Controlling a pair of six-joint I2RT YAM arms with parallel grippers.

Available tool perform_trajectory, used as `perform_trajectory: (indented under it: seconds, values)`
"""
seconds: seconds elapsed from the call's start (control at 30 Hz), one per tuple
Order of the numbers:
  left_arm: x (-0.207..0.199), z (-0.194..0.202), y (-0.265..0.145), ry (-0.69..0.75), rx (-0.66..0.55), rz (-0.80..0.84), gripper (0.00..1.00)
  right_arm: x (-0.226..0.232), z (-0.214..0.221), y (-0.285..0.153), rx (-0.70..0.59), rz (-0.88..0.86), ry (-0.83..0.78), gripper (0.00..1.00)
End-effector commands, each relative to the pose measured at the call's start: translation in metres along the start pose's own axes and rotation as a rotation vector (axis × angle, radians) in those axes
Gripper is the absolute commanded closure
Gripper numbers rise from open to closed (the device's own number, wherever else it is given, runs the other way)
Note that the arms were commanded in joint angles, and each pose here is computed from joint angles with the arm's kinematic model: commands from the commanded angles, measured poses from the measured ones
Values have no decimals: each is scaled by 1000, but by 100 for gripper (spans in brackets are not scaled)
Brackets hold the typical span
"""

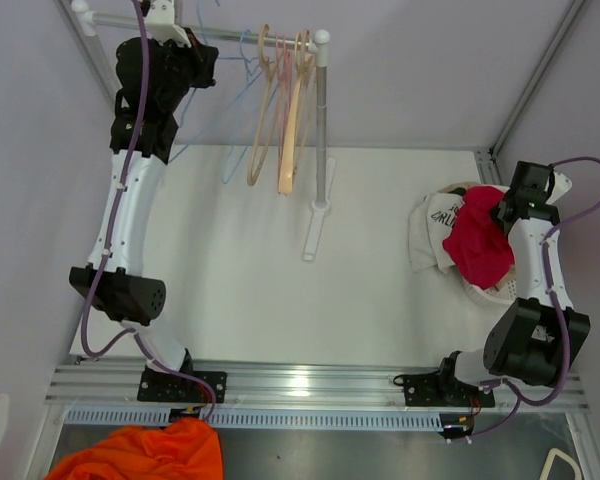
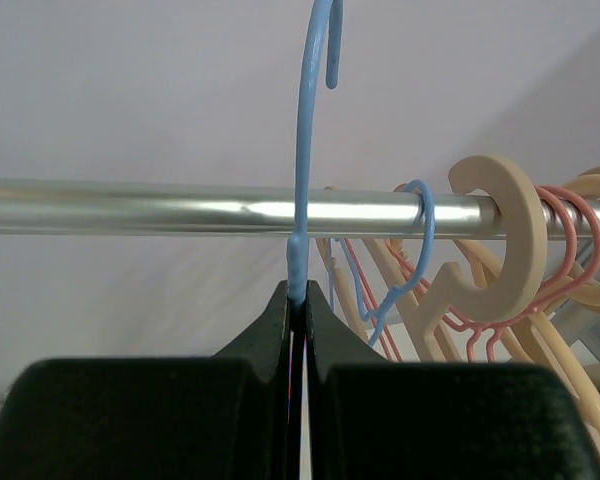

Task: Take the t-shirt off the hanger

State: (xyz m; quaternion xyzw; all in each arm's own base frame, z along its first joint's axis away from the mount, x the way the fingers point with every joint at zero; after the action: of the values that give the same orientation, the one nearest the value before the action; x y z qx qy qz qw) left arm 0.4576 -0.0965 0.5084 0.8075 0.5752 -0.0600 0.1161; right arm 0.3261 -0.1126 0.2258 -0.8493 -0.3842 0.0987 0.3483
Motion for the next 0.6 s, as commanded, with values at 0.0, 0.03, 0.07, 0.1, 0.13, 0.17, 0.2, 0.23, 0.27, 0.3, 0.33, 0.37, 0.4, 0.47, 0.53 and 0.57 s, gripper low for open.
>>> perform_trajectory:
  seconds: [0.0, 0.03, 0.07, 0.1, 0.13, 0.17, 0.2, 0.23, 0.27, 0.3, 0.33, 0.37, 0.4, 0.47, 0.53, 0.57]
  values:
    - [-16, -15, 5, 37, -60, 41, 99, -1, -9, 20, -50, 11, 103, 100]
    - [-16, -13, 7, 41, -59, 42, 99, -4, 4, 30, -2, 10, 157, 100]
    - [-17, -11, 9, 40, -57, 43, 99, -13, 9, 40, 24, 29, 192, 100]
    - [-17, -6, 11, 39, -47, 41, 99, -17, 19, 52, 68, 50, 209, 100]
    - [-18, -6, 12, 45, -46, 42, 99, -19, 28, 60, 100, 60, 220, 100]
    - [-19, -3, 13, 46, -42, 42, 99, -19, 32, 65, 121, 66, 222, 100]
    - [-19, -2, 14, 50, -40, 37, 99, -19, 37, 70, 143, 79, 220, 100]
    - [-19, 0, 16, 54, -36, 36, 99, -21, 47, 79, 182, 102, 216, 100]
    - [-18, 0, 16, 53, -36, 33, 99, -22, 52, 83, 201, 108, 213, 100]
    - [-18, 3, 17, 51, -32, 33, 99, -22, 54, 85, 212, 114, 209, 100]
    - [-18, 3, 17, 52, -33, 35, 99, -22, 58, 88, 221, 115, 206, 100]
    - [-18, 4, 18, 50, -31, 36, 99, -22, 60, 88, 227, 110, 203, 100]
    - [-17, 6, 18, 49, -27, 35, 99, -21, 58, 87, 221, 106, 205, 100]
    - [-17, 7, 19, 49, -24, 35, 99, -21, 51, 81, 191, 104, 210, 100]
    - [-17, 10, 21, 46, -16, 33, 99, -23, 42, 74, 163, 116, 206, 98]
    - [-17, 10, 21, 46, -17, 35, 99, -23, 34, 67, 138, 112, 205, 87]
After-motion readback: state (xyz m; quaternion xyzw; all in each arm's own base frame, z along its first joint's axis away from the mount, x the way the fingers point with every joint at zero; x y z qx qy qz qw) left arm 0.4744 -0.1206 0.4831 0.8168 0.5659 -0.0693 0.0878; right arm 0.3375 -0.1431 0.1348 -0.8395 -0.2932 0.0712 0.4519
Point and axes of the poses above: each gripper's point midway between its finger pads, its own y axis out along the fingers, its own x axis along the line the jaws close on, z = x × y, the point moved 5 cm from there along -y, back along the fingers, and after that the axes turned 6 degrees about -y, right-handed, at the moved point
